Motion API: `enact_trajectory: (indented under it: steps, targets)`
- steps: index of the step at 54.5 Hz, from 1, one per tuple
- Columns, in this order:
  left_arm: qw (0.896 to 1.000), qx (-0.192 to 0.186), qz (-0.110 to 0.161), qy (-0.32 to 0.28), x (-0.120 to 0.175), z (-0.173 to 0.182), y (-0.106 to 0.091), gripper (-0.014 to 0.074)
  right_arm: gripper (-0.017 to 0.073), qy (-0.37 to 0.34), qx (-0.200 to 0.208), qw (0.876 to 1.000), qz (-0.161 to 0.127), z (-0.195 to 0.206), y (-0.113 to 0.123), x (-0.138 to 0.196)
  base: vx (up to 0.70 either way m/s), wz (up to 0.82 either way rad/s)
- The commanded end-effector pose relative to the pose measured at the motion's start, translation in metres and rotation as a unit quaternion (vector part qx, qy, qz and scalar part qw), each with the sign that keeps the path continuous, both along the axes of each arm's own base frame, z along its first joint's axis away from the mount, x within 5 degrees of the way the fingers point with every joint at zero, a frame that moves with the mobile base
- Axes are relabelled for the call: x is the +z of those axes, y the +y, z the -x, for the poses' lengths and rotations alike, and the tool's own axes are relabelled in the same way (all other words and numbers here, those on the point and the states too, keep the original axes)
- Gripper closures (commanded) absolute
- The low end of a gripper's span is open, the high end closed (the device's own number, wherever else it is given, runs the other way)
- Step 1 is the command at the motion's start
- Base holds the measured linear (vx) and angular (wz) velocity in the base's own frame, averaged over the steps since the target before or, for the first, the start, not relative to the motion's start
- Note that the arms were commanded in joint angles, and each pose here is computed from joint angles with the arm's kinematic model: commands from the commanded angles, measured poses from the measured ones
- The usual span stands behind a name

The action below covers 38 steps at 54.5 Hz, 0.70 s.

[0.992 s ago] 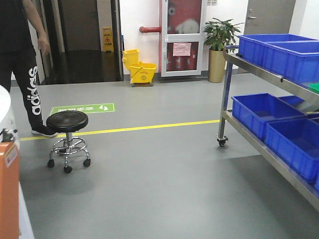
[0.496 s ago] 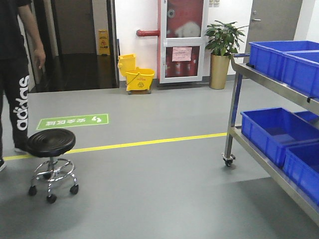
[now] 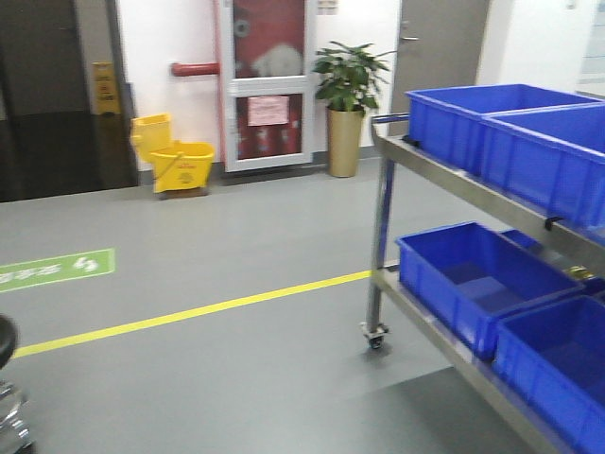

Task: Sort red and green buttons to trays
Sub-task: 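Drive the base, holding both buttons, to the counter with the trays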

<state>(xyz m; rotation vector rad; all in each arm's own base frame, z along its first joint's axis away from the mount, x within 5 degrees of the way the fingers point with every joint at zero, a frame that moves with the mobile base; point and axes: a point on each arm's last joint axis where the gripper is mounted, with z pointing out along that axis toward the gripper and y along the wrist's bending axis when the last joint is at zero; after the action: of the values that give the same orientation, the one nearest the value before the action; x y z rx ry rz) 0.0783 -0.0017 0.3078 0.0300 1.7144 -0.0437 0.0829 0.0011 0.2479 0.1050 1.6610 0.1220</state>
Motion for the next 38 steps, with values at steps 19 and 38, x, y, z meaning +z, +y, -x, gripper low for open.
enact_trajectory:
  steps: [19,38]
  targets:
    - [0.999,-0.019,0.002,-0.045,0.015,-0.0006,-0.0034,0.0594,0.0567,-0.047,0.017,0.999,0.007,-0.0006,0.003,0.0165,0.53,-0.51]
    - [0.999,-0.019,0.002,-0.045,0.015,-0.0006,-0.0034,0.0594,0.0567,-0.047,0.017,0.999,0.007,-0.0006,0.003,0.0165,0.47,-0.67]
